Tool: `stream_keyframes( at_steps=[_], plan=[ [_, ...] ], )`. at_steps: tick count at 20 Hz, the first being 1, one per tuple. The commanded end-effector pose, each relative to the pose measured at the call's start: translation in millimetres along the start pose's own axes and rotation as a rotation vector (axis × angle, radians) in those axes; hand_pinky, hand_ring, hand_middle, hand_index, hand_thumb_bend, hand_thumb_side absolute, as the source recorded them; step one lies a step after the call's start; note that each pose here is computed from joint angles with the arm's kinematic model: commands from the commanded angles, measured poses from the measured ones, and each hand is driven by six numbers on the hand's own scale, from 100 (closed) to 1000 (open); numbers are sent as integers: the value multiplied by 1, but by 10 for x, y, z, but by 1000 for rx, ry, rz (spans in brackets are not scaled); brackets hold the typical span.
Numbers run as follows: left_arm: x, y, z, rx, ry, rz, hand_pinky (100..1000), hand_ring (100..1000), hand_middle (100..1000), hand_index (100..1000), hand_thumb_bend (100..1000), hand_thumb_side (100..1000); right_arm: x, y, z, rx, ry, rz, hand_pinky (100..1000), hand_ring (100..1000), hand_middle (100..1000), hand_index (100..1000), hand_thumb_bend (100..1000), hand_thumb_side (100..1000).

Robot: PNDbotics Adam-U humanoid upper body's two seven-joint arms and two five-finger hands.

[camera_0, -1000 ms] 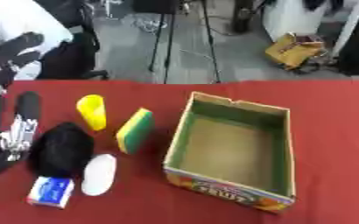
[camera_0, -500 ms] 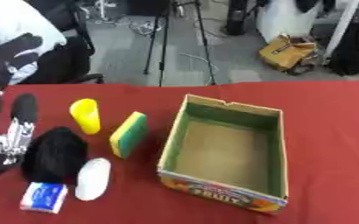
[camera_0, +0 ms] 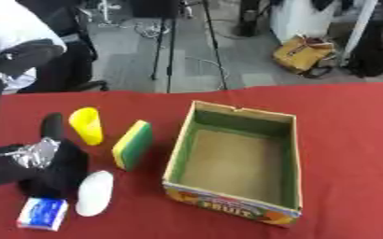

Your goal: Pick up objects on the table and place them in the box.

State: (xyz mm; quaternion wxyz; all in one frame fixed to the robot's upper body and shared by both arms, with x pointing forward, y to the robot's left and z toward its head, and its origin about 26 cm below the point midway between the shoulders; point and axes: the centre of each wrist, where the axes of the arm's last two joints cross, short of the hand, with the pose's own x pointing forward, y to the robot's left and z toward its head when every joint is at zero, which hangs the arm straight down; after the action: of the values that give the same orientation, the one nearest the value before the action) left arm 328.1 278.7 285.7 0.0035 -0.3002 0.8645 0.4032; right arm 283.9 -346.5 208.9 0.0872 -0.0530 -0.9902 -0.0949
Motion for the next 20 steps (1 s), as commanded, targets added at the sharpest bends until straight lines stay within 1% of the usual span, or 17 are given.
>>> stream_keyframes(
  at_steps=[1, 6, 12, 13, 14, 15, 16, 17, 20],
  plan=[
    [-52, 81, -33, -53, -67, -124, 917, 941, 859, 998, 100, 303, 25, 14, -75, 19, -16, -5, 842, 777, 589, 616, 100, 1000],
    [-75, 13, -36, -47, -82, -158, 914, 937, 851, 996, 100, 304, 22, 24, -84, 21, -14, -11, 843, 777, 588, 616, 100, 1000],
    [-83, -20, -49, -36, -82, -161, 912, 938, 851, 995, 100, 324, 20, 34, -91, 25, -13, -17, 843, 778, 588, 616, 100, 1000],
    [-88, -21, -53, -32, -78, -161, 909, 935, 847, 991, 100, 352, 20, 34, -91, 25, -13, -18, 843, 778, 589, 616, 100, 1000],
    [-95, -20, -61, -26, -72, -160, 909, 935, 847, 991, 100, 352, 20, 35, -91, 25, -12, -18, 843, 778, 589, 616, 100, 1000],
    [-105, -22, -73, -18, -64, -158, 908, 934, 845, 985, 100, 442, 20, 34, -91, 26, -11, -18, 843, 778, 589, 616, 100, 1000],
    [-120, -29, -94, -9, -50, -152, 908, 934, 845, 985, 100, 442, 20, 33, -90, 27, -11, -18, 843, 778, 589, 616, 100, 1000],
    [-140, -44, -115, -9, -35, -144, 945, 943, 850, 996, 100, 392, 20, 33, -89, 28, -10, -18, 844, 778, 588, 615, 100, 1000],
    [-257, -147, -238, -69, 38, -91, 939, 930, 848, 1000, 100, 385, 20, 36, -88, 33, -2, -20, 844, 778, 589, 615, 100, 1000]
  ],
)
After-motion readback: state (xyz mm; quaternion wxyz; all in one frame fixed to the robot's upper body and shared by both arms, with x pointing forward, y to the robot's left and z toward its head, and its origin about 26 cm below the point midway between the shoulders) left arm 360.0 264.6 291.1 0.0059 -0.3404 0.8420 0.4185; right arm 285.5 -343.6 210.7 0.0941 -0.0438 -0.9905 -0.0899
